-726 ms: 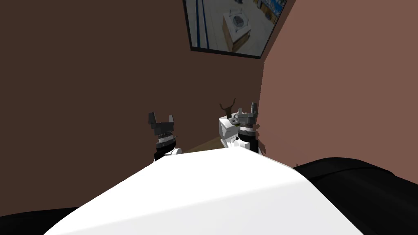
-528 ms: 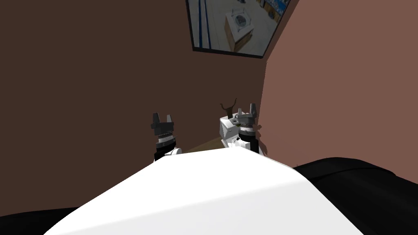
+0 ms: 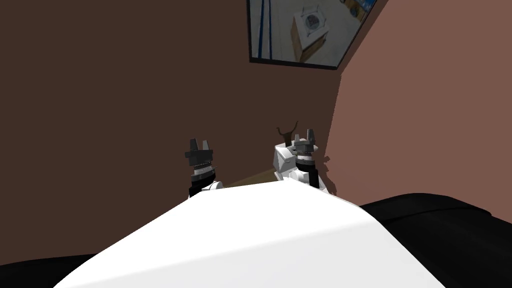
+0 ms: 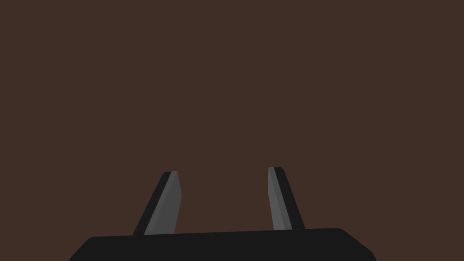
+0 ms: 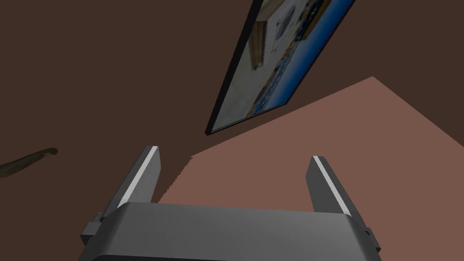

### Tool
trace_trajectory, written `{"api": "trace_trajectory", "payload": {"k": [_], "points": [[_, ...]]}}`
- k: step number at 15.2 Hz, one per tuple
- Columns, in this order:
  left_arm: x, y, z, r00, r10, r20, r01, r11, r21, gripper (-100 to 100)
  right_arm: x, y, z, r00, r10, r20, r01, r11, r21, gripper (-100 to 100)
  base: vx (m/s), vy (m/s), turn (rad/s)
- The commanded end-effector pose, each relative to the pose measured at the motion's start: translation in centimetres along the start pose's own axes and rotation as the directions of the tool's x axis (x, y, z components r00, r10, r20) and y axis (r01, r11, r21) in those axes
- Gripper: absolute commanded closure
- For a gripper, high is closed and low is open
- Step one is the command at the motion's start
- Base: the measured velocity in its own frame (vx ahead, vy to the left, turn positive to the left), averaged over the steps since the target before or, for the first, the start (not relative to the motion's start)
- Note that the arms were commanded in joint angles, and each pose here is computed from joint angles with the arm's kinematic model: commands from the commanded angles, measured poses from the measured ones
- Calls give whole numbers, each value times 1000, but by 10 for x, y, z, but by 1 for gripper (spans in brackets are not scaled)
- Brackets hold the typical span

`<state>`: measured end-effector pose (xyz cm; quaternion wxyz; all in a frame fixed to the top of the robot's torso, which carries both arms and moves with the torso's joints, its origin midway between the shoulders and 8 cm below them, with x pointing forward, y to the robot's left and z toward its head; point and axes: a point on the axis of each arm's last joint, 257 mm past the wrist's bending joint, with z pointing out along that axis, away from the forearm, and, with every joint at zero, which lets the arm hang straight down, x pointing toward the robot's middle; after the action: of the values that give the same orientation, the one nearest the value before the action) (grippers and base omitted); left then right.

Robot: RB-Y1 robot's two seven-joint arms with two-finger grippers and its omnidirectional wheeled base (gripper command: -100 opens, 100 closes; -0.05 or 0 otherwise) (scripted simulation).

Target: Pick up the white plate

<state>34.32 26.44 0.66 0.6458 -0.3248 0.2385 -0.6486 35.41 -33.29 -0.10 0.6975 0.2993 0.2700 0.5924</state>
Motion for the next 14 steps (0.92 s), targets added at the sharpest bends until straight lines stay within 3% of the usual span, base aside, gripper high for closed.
{"api": "trace_trajectory", "payload": {"k": [1,6,7,8,10,11,14], "points": [[0,0,0,1000,0,0,0,1000,0,0,-11,-7,-1,1000,-21,10,21,1000,3,-100,17,64,101],[0,0,0,1000,0,0,0,1000,0,0,-54,-17,2,993,-99,69,100,995,-20,-100,26,74,119],[0,0,0,1000,0,0,0,1000,0,0,-57,-25,-2,992,-102,72,102,995,0,-100,37,73,126],[0,0,0,1000,0,0,0,1000,0,0,-72,-21,3,987,-126,98,129,991,-24,-100,27,75,146],[0,0,0,1000,0,0,0,1000,0,0,-76,-32,-2,986,-130,102,131,991,2,-100,25,61,72],[0,0,0,1000,0,0,0,1000,0,0,-93,-30,0,979,-155,134,158,987,-14,-100,35,58,94],[0,0,0,1000,0,0,0,1000,0,0,-114,-35,-2,968,-182,173,187,982,-12,-100,35,65,128]]}}
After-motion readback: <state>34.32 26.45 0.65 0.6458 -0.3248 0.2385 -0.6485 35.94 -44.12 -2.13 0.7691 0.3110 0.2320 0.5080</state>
